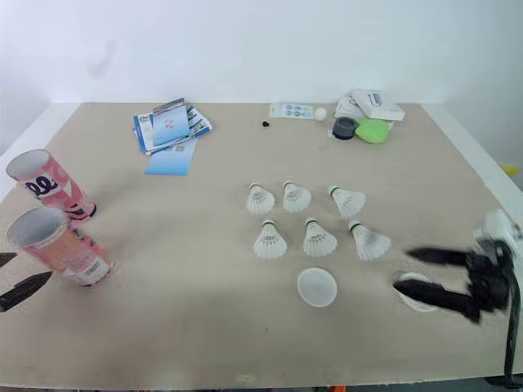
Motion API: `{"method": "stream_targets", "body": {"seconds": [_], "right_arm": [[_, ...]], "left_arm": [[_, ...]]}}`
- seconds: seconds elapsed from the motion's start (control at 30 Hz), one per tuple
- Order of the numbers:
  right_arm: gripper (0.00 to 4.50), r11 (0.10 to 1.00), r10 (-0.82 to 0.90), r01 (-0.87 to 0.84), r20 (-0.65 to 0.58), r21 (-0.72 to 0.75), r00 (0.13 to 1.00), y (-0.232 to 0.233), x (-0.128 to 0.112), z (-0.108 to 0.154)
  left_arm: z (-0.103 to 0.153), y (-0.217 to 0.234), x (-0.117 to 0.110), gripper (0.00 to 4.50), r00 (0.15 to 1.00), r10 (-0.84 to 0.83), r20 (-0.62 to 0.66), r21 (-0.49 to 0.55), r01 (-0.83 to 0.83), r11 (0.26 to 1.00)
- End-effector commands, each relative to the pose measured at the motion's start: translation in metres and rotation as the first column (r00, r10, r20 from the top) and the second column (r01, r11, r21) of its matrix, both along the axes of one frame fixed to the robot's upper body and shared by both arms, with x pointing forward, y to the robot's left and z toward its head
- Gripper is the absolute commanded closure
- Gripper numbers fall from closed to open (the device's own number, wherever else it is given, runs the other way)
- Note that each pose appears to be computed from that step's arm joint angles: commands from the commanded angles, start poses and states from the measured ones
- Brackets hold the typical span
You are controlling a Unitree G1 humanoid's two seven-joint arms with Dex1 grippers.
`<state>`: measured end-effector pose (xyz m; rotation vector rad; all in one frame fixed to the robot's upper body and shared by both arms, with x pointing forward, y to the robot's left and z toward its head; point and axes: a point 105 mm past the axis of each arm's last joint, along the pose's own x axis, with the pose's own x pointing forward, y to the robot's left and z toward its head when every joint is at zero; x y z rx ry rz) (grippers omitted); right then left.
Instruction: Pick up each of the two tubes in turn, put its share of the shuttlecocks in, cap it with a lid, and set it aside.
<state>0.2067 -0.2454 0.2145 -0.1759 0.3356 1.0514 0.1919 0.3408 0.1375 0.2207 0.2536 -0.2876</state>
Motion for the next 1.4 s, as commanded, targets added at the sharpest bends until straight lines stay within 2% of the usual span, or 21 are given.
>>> {"method": "stream_targets", "body": {"seconds": [0.03,0.27,0.37,0.53,0.67,0.8,1.1,1.27,1.4], "right_arm": [[0.07,0.986,0.151,-0.153,0.045,0.063,0.988,0.045,-0.001,0.012],[0.07,0.932,0.329,-0.350,0.189,0.091,0.925,0.106,0.015,0.017],[0.07,0.922,0.348,-0.378,0.255,0.079,0.902,0.118,0.028,0.020],[0.07,0.903,0.392,-0.425,0.296,0.054,0.871,0.130,0.032,0.017],[0.07,0.894,0.421,-0.448,0.290,0.029,0.859,0.134,0.035,0.004],[0.07,0.889,0.425,-0.457,0.309,0.034,0.851,0.138,0.038,0.005],[0.07,0.900,0.386,-0.432,0.344,0.065,0.856,0.148,0.044,-0.002],[0.07,0.905,0.371,-0.420,0.348,0.075,0.861,0.150,0.045,-0.004],[0.07,0.907,0.364,-0.414,0.352,0.076,0.863,0.150,0.046,-0.003]], "left_arm": [[-0.003,-0.001,-0.004,0.00,0.997,0.032,0.066,0.028,-0.034,0.999],[-0.036,-0.022,-0.018,0.00,0.997,0.042,0.062,-0.071,-0.038,0.997],[-0.044,-0.041,-0.015,0.00,0.995,0.034,0.092,-0.091,-0.026,0.996],[-0.053,-0.055,-0.008,0.00,0.990,0.057,0.130,-0.113,-0.042,0.993],[-0.063,-0.067,0.001,0.00,0.984,0.097,0.151,-0.138,-0.076,0.988],[-0.068,-0.069,0.015,0.00,0.979,0.122,0.165,-0.131,-0.101,0.986],[-0.062,-0.068,0.056,0.00,0.965,0.155,0.214,-0.179,-0.117,0.977],[-0.055,-0.077,0.070,0.00,0.962,0.141,0.232,-0.215,-0.091,0.972],[-0.056,-0.078,0.072,0.00,0.965,0.133,0.228,-0.210,-0.084,0.974]]}}
